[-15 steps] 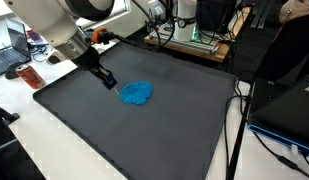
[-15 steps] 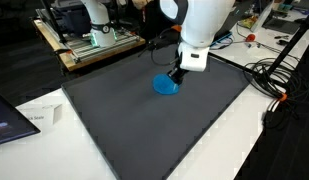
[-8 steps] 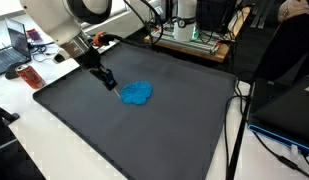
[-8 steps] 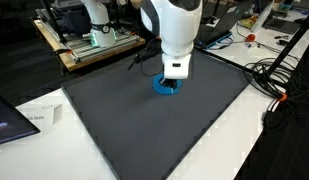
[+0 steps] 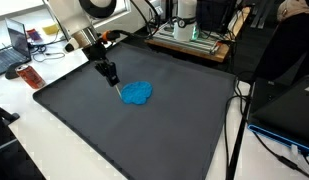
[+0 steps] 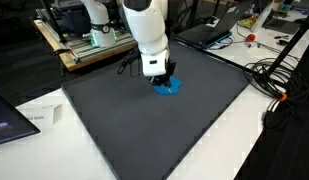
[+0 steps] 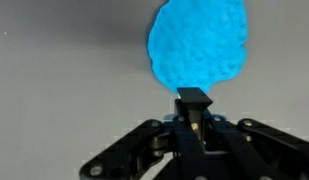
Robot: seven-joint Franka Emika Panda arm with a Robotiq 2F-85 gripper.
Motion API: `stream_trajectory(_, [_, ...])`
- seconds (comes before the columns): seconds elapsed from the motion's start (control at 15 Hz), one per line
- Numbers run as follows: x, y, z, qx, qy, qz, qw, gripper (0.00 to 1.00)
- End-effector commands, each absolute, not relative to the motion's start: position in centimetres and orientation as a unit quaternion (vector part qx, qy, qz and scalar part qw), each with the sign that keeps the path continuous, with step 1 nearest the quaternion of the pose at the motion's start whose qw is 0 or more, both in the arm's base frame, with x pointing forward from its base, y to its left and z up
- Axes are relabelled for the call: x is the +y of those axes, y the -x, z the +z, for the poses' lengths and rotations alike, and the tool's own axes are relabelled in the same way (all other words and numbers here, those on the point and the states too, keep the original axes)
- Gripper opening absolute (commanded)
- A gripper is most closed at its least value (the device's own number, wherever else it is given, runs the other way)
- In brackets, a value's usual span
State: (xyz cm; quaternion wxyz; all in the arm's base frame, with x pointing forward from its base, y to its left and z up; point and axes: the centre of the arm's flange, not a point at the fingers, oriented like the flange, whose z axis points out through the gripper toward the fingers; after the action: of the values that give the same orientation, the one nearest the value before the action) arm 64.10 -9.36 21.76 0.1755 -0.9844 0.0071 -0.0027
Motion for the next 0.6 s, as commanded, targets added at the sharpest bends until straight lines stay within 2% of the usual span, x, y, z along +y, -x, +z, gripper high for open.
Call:
stream_trajectory(0.0, [-9.1,-59.1,22.1,0.004,0.981,-0.043,0.191,0.03])
stream_trajectory(0.53, [-8.2,-55.3,22.0,0.069,0.973,-0.138,0.173,0.03])
